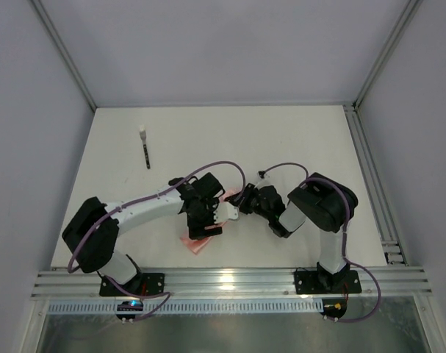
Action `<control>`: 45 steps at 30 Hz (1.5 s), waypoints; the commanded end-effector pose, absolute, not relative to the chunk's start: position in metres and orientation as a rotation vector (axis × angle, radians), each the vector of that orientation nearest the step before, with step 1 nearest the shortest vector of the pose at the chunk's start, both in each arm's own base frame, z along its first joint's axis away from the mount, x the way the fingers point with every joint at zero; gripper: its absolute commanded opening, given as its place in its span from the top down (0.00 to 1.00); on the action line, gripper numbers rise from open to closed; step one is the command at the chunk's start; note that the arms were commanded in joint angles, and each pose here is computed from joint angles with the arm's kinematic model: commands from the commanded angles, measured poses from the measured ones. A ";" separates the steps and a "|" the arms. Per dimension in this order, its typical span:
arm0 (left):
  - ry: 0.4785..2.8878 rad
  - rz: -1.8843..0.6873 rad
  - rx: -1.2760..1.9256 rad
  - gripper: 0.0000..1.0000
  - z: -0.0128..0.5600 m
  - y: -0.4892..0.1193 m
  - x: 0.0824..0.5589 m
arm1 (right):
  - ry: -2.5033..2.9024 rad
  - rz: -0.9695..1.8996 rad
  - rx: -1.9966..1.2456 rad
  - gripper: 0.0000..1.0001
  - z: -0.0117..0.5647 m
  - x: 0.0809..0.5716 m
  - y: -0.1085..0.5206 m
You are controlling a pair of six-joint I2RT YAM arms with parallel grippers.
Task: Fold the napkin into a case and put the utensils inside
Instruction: Fold the 2/3-rectangle-folded napkin at the center of the board, then smooth out the smaller rectangle-folded napkin at the center of the board.
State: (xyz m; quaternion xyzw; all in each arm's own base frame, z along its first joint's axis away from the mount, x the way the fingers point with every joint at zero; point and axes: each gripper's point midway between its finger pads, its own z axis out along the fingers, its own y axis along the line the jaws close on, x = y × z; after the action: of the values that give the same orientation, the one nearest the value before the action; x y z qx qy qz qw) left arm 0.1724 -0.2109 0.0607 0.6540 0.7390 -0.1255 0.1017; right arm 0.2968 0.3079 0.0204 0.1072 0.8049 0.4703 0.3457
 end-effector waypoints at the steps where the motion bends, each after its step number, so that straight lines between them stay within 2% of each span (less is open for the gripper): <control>1: 2.133 -0.232 1.934 0.27 0.048 -0.220 0.185 | 2.082 1.150 0.359 0.96 0.017 0.289 0.300; 4: 2.147 -0.191 1.932 0.30 0.036 -0.215 0.187 | 2.076 1.103 0.394 0.96 0.015 0.286 0.293; 7: 2.178 -0.242 1.968 0.40 0.027 -0.210 0.174 | 2.083 1.098 0.406 0.96 0.014 0.281 0.291; 8: 2.192 -0.296 1.983 0.46 0.025 -0.210 0.165 | 2.087 1.093 0.416 0.96 0.012 0.280 0.289; 13: 2.197 -0.468 2.072 0.63 0.015 -0.207 0.130 | 2.097 1.087 0.421 0.96 0.009 0.278 0.287; 14: 2.181 -0.475 2.103 0.71 0.014 -0.207 0.125 | 2.097 1.087 0.421 0.94 0.009 0.277 0.286; 19: 2.137 -0.416 2.177 0.92 0.005 -0.202 0.120 | 2.120 1.071 0.362 0.73 0.014 0.272 0.285; 22: 2.135 -0.379 2.208 1.00 -0.005 -0.199 0.117 | 2.148 1.027 0.311 0.60 0.021 0.266 0.276; 23: 2.135 -0.374 2.223 1.00 -0.009 -0.196 0.114 | 2.127 1.031 0.258 0.56 0.036 0.268 0.276; 25: 2.120 -0.354 2.237 1.00 -0.013 -0.196 0.113 | 2.238 0.980 0.205 0.52 0.025 0.257 0.268; 31: 2.045 -0.207 2.297 1.00 -0.018 -0.191 0.115 | 2.348 0.834 -0.014 0.49 0.048 0.248 0.229; 36: 1.905 -0.116 2.356 1.00 -0.012 -0.188 0.116 | 2.279 0.601 -0.345 0.43 0.098 0.264 0.191; 38: 1.843 -0.057 2.387 1.00 -0.011 -0.187 0.118 | 2.193 0.600 -0.502 0.43 0.130 0.278 0.203; 43: 1.736 0.103 2.451 1.00 -0.012 -0.181 0.127 | 2.058 0.722 -0.996 0.44 0.155 0.289 0.255; 45: 1.684 0.204 2.467 1.00 -0.012 -0.175 0.133 | 2.119 0.712 -1.169 0.44 0.124 0.280 0.267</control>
State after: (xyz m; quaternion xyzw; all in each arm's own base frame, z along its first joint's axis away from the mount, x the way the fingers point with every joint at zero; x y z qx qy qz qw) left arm 0.1361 -0.2093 0.0122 0.8023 0.5832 0.0169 0.1258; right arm 0.3140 0.2524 0.1621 -0.2940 0.8272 0.2677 0.3969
